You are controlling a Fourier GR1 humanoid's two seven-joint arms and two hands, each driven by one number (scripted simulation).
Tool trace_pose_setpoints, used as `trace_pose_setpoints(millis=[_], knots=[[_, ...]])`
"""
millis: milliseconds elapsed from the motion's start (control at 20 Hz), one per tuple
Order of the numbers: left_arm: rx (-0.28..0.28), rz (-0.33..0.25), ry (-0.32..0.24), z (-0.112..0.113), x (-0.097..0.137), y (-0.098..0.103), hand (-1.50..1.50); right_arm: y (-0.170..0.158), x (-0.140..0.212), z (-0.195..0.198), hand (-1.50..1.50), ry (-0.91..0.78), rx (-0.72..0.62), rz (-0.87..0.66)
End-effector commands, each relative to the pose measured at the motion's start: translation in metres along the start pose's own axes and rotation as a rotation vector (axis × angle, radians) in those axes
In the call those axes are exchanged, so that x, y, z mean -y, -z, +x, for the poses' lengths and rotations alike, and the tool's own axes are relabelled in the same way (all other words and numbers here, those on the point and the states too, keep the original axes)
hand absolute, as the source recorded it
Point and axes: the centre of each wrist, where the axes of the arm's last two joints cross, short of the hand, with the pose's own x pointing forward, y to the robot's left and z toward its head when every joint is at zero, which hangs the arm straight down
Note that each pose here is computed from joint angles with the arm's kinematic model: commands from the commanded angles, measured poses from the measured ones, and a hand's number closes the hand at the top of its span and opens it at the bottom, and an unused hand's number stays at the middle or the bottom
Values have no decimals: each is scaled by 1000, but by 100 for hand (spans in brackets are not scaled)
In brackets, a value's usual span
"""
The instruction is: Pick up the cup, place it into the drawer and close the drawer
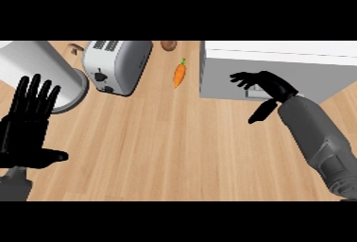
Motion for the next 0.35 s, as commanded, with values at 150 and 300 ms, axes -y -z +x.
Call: trace_pose_setpoints(millis=[150, 300], knots=[[19, -18, 6, 6, 11, 10, -150, -6, 48, -3, -150, -27, -152, -57], [-1, -1, 11, -12, 11, -1, -150, -7, 41, -6, -150, -19, -124, -71]])
